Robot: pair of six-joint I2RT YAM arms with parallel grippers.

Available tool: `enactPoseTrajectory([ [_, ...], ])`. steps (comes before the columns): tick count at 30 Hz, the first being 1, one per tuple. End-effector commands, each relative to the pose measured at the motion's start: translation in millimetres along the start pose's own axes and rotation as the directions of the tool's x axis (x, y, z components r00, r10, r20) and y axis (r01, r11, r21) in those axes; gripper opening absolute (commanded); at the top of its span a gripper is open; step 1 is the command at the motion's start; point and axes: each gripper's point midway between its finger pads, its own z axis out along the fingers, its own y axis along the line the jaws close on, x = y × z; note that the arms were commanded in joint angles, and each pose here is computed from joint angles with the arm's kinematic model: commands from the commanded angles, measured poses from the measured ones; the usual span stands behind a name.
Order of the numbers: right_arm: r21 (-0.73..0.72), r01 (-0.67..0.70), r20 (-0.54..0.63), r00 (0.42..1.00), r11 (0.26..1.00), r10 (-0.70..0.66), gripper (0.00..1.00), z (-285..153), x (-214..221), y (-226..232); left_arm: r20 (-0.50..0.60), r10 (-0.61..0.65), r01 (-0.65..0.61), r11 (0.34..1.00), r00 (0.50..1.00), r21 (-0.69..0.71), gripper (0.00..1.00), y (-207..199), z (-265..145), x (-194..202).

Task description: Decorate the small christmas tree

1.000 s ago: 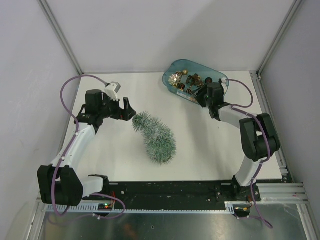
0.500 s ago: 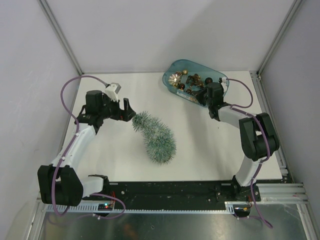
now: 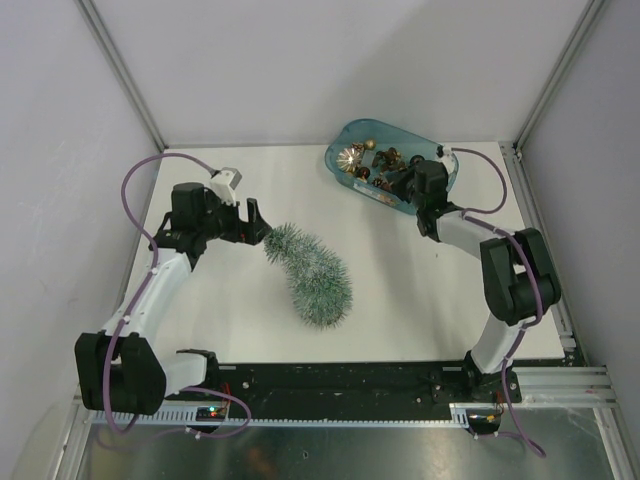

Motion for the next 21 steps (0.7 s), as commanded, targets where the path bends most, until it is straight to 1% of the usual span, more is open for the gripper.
enactPoseTrajectory([
  [1, -0.207, 0.134, 0.173, 0.980, 0.969, -0.099, 0.00, -32.1, -57.5, 102.7, 0.043, 0.041, -0.041, 0.999, 0.998, -0.004, 1.00, 0.0, -5.4, -9.5],
  [5, -0.311, 0.238, 0.236, 0.957, 0.920, -0.168, 0.00, -64.3, -77.2, 167.8, 0.046, 0.043, -0.043, 0.999, 0.998, 0.003, 1.00, -1.6, -5.8, -11.0],
  [9, -0.395, 0.311, 0.277, 0.937, 0.864, -0.211, 0.00, -95.5, -89.5, 220.5, 0.049, 0.044, -0.044, 0.999, 0.998, 0.008, 1.00, -2.9, -6.7, -11.6],
  [13, -0.475, 0.356, 0.272, 0.929, 0.805, -0.250, 0.00, -120.4, -93.3, 261.9, 0.059, 0.050, -0.050, 0.999, 0.997, 0.008, 1.00, -4.0, -8.6, -14.2],
  [16, -0.542, 0.388, 0.280, 0.920, 0.745, -0.275, 0.00, -144.0, -100.0, 300.3, 0.062, 0.051, -0.052, 0.999, 0.997, 0.013, 0.99, -5.0, -8.3, -16.5],
  [21, -0.624, 0.413, 0.253, 0.910, 0.663, -0.329, 0.00, -173.7, -100.0, 349.2, 0.079, 0.040, -0.047, 0.996, 0.996, 0.080, 1.00, -14.0, 0.7, -29.3],
])
